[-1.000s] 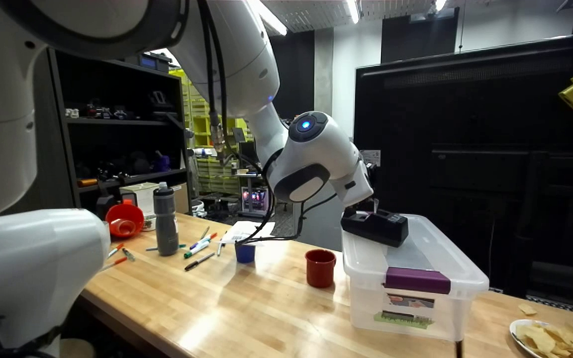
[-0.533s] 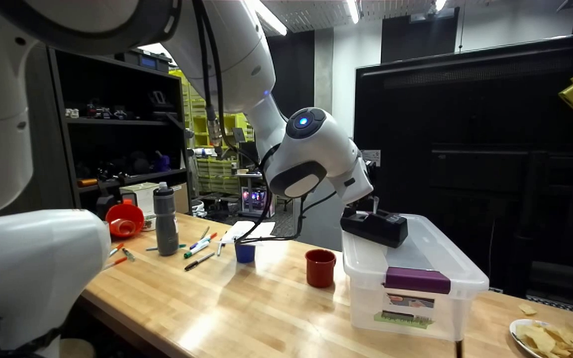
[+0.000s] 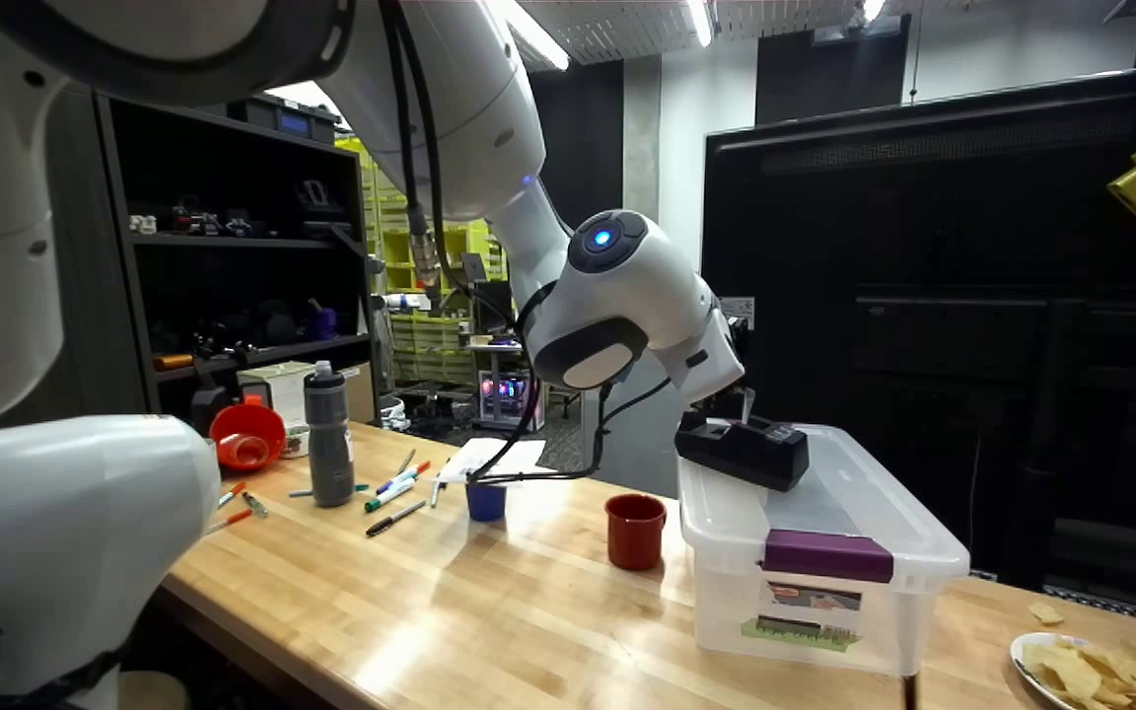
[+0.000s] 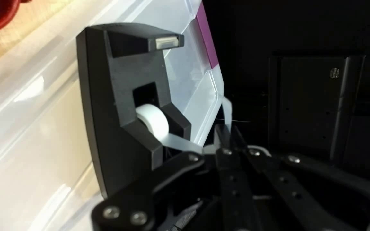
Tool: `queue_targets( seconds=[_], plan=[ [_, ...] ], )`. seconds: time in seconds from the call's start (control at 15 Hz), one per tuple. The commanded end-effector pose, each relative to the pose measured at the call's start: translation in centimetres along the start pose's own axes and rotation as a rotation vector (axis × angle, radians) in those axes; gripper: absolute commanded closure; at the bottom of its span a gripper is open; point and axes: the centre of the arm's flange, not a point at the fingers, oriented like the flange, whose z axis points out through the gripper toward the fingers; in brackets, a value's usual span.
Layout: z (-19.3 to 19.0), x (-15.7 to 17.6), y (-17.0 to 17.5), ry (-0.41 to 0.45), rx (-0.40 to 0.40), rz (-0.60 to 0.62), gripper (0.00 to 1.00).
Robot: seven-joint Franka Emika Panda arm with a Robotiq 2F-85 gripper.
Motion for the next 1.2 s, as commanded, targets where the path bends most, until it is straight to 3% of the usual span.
queue_targets(
  seconds=[0.0,1.13],
  plan=[
    [-1.1,0.0,-1.6,0.038,0.029,-0.018,1.00],
    [-2.4,-1.2,-4.2,0.059,0.066,-0.093,1.00]
  ],
)
